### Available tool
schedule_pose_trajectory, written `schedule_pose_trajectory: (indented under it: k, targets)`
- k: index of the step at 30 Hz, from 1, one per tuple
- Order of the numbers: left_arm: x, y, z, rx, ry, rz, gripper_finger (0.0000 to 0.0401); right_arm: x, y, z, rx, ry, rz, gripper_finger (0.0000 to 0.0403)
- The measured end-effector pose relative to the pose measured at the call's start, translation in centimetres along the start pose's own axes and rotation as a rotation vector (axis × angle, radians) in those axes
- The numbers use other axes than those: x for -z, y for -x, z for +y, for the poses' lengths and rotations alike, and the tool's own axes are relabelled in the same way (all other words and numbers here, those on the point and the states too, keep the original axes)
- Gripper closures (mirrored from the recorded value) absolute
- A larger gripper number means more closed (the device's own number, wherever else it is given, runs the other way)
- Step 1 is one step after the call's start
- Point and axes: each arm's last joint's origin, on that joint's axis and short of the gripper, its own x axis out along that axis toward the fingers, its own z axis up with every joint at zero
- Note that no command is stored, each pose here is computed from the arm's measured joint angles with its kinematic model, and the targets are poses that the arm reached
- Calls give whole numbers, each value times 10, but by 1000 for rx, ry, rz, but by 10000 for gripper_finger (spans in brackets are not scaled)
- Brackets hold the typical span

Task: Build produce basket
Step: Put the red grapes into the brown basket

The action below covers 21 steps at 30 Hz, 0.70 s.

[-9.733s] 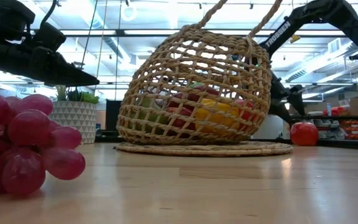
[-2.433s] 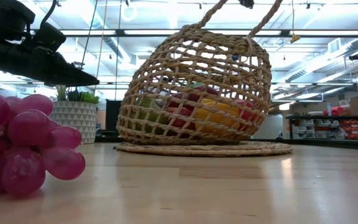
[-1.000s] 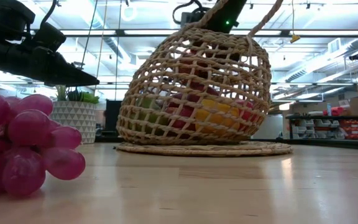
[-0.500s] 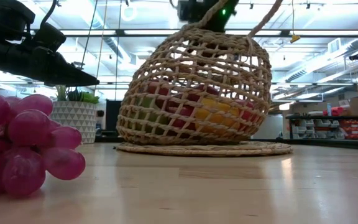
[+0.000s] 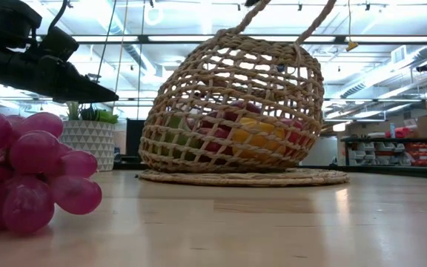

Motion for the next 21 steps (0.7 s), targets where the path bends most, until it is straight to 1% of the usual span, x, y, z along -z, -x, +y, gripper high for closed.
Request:
schedule_pose_trajectory:
  k: [2,6,7,9,14,17,21]
  targets:
    - [0,0,0,0,0,0,11,9,16,-16,-88,-135,-58,12]
    - [0,0,0,0,0,0,11,33,38,-46,-404,-409,-152,15]
    - [0,0,0,0,0,0,11,38,42,-50,-467,-468,-166,16]
    - [0,0,0,0,0,0,11,50,51,-55,-547,-537,-192,16]
    - [0,0,0,0,0,0,11,75,67,-41,-641,-595,-329,17]
    - [0,0,0,0,0,0,11,94,73,-33,-659,-656,-435,18]
    - [0,0,0,0,0,1,11,120,73,-14,-674,-712,-530,19]
